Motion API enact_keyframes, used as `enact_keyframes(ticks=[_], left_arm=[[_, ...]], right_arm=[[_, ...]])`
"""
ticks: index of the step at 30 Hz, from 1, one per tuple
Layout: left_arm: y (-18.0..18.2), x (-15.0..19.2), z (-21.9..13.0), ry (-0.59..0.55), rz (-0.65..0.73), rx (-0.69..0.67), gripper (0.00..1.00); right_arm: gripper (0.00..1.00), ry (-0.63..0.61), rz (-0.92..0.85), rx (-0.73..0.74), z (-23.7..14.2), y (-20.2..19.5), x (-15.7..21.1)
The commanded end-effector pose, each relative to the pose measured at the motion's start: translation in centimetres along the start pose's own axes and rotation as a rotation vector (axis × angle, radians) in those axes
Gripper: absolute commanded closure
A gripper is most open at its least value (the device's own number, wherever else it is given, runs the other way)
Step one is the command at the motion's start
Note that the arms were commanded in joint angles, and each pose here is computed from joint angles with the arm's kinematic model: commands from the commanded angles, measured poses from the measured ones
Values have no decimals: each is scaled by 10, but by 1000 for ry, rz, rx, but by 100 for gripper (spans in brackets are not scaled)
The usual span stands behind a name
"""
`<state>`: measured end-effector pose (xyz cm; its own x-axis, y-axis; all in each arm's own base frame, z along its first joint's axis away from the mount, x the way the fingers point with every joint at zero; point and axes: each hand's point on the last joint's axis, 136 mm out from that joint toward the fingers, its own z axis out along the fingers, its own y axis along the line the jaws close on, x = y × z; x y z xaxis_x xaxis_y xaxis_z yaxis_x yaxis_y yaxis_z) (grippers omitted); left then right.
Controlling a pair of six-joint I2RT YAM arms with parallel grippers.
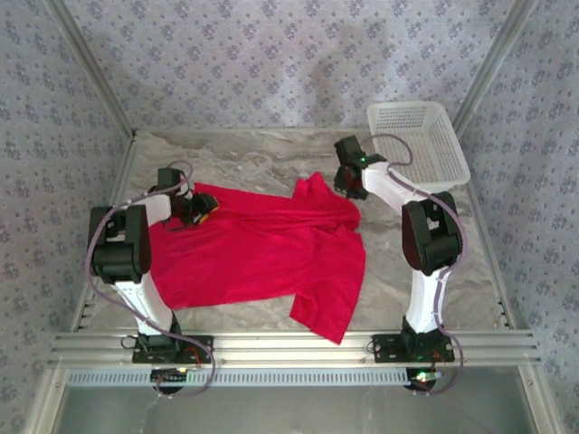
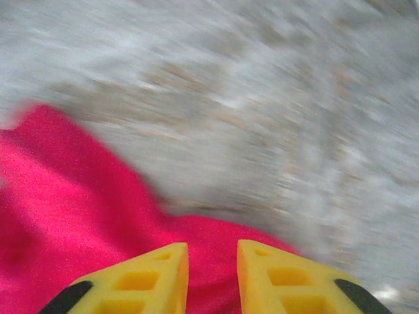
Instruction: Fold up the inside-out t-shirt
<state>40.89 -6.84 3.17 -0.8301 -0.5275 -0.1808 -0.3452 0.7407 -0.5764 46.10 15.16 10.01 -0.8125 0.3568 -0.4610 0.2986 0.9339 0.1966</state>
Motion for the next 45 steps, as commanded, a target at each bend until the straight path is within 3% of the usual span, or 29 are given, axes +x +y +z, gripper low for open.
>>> enact_keyframes(ticks=[1,8,16,18,22,24,32,37,38,39,40,41,43,45], left_arm=[[18,21,8,69,-17,-91,54],[19,22,2,60,-6,-104,55],[20,25,3,60,-9,-95,55],[20,26,3,62,-11,-92,56],[21,27,3,63,-11,-90,57],[22,27,3,63,-12,-91,57],[23,26,6,65,-24,-81,59],[20,24,6,56,-28,-71,60],[19,23,6,55,-28,-70,59],[19,23,5,54,-28,-69,59],[18,23,5,52,-26,-69,60],[18,22,4,53,-26,-69,59],[17,22,2,51,-21,-74,60],[17,22,0,47,-17,-79,60]], right_arm=[[64,12,-89,-145,-2,57,-2],[44,99,-104,-251,13,111,15],[41,142,-77,-201,34,112,27],[45,158,-66,-218,42,116,30],[85,198,-15,-264,51,126,29],[100,182,-3,-288,43,132,20],[100,-26,-49,-484,-19,183,-33],[100,-23,-102,-552,-8,211,-32],[98,-8,-107,-574,-4,217,-31],[87,12,-117,-590,1,222,-29],[66,38,-129,-601,4,225,-27],[54,67,-140,-578,9,221,-24],[46,94,-144,-497,17,203,-22],[45,80,-132,-439,25,183,-29]])
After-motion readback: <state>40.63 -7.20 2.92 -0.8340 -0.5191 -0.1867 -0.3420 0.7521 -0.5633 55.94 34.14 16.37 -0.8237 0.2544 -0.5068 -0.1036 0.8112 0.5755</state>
